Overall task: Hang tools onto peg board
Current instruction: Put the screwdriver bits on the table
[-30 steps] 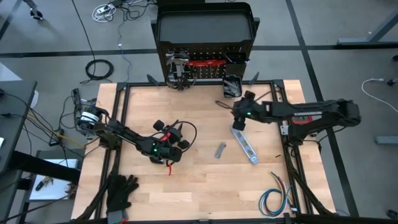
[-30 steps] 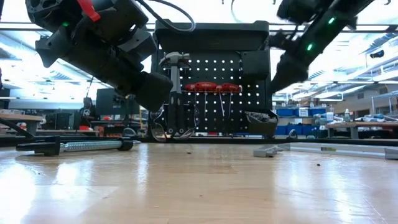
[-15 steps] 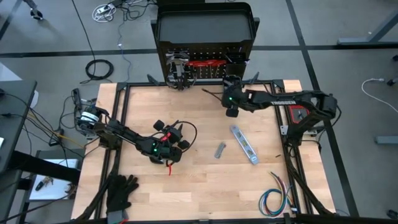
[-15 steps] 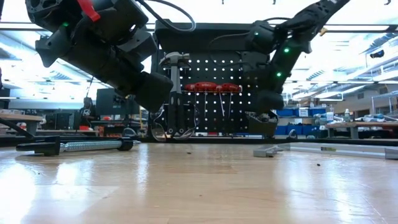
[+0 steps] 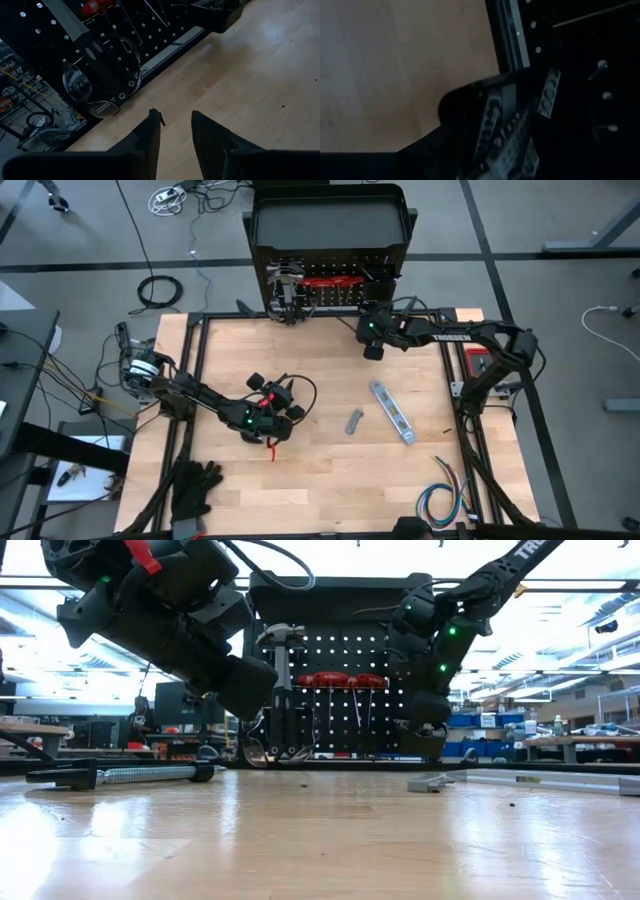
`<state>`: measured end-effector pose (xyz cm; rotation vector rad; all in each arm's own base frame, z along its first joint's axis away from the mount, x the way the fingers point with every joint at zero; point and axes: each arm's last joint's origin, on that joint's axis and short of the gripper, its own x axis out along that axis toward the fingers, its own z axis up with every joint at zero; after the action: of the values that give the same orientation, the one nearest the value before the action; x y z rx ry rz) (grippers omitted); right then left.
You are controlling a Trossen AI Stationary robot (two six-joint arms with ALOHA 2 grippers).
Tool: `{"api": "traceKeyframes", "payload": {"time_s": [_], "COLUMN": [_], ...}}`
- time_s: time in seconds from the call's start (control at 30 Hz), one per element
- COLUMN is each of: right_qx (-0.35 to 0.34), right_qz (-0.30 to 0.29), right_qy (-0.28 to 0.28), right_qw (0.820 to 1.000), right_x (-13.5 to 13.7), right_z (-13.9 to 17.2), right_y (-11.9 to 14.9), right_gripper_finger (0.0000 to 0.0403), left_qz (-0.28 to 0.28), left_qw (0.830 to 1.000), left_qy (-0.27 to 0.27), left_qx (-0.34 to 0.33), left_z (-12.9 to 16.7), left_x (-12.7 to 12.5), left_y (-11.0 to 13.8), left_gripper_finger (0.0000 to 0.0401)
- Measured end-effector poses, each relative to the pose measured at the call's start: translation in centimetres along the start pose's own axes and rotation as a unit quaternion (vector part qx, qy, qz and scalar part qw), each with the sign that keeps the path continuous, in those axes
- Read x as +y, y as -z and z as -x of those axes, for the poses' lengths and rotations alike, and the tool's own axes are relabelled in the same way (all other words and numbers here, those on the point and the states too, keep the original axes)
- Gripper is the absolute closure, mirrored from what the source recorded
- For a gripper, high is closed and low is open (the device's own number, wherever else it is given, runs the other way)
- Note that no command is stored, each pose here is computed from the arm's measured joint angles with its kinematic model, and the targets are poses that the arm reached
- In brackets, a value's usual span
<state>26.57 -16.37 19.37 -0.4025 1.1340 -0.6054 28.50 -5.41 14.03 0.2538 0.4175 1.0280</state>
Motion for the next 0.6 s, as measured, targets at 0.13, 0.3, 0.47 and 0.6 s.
{"api": "traceKeyframes", "payload": {"time_s": [0.13, 0.3, 0.47, 0.6], "right_qx": [0.003, 0.005, 0.022, 0.031], "right_qz": [0.007, 0.017, 0.026, 0.032], "right_qy": [-0.002, -0.002, 0.007, 0.013], "right_qw": [1.0, 1.0, 0.999, 0.999], "right_x": [0.0, 0.6, 1.3, 1.5], "right_z": [-0.9, -2.1, -3.3, -3.6], "right_y": [0.1, 0.0, 0.1, 0.1], "right_gripper_finger": [0.0176, 0.0184, 0.0262, 0.0364], "left_qz": [0.0, -0.002, -0.004, -0.01], "left_qw": [1.0, 1.0, 1.0, 1.0], "left_qy": [-0.001, -0.001, -0.001, -0.002], "left_qx": [0.0, 0.001, 0.001, 0.003], "left_z": [0.0, -0.1, -0.1, -0.1], "left_x": [0.0, 0.0, 0.0, 0.1], "left_y": [0.0, 0.0, 0.1, 0.1], "left_gripper_finger": [0.0291, 0.0291, 0.0291, 0.0291]}}
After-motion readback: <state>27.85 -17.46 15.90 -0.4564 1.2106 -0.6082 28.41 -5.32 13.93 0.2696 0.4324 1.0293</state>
